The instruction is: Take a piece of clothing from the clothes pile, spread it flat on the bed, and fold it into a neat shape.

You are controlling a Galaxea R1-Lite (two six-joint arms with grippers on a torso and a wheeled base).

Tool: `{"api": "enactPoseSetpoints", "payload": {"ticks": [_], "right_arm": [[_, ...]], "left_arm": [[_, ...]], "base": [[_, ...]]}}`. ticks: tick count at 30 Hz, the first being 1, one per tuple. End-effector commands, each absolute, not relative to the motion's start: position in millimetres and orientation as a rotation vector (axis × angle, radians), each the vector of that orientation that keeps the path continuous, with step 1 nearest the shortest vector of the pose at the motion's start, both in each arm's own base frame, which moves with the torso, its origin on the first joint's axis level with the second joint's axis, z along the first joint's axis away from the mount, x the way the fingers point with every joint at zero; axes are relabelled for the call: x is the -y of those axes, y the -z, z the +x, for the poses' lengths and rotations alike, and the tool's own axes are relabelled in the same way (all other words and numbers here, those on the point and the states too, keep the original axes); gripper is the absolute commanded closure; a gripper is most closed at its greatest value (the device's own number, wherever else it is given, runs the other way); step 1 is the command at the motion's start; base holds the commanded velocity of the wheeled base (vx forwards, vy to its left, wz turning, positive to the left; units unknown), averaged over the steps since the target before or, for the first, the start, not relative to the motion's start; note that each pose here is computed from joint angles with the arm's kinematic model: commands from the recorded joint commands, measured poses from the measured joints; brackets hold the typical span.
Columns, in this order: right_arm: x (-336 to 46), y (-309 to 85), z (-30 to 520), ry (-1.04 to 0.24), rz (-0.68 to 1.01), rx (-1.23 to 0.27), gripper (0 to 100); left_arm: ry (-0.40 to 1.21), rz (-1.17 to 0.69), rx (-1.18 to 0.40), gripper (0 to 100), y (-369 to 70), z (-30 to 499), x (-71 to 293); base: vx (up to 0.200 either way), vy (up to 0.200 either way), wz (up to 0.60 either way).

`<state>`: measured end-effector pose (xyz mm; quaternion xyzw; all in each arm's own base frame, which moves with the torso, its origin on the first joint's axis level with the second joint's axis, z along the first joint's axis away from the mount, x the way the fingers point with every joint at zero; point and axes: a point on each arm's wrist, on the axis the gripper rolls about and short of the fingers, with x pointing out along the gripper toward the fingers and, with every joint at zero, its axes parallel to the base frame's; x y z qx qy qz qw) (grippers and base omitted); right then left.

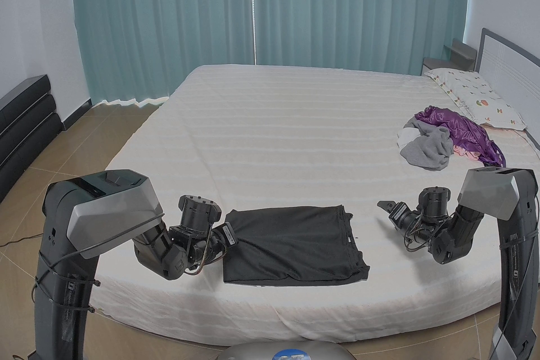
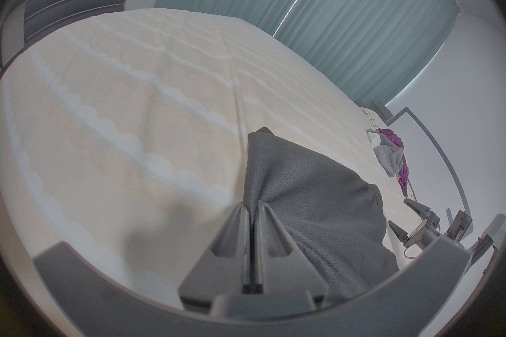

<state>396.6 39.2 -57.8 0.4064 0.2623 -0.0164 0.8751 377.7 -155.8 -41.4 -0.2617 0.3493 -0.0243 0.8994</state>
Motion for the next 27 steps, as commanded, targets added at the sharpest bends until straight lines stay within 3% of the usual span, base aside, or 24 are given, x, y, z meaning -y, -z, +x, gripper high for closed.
{"api": "enactPoseSetpoints", "payload": {"ticks": [1, 22, 23, 27], "right_arm": [[-39.6, 58.4, 396.5, 0.034, 0.848, -0.550, 0], [-39.6, 58.3, 396.6, 0.034, 0.848, -0.549, 0], [-39.6, 58.3, 396.6, 0.034, 0.848, -0.549, 0], [-39.6, 58.4, 396.5, 0.034, 0.847, -0.550, 0]], "left_arm": [[0.050, -0.541, -0.724, 100, 41.7, 377.1, 156.2], [0.058, -0.542, -0.729, 100, 42.5, 374.2, 159.7], [0.056, -0.541, -0.733, 0, 43.2, 373.4, 159.4], [0.056, -0.543, -0.731, 0, 42.6, 373.3, 159.4]], "base": [[0.000, 0.200, 0.00], [0.000, 0.000, 0.00], [0.000, 0.000, 0.00], [0.000, 0.000, 0.00]]}}
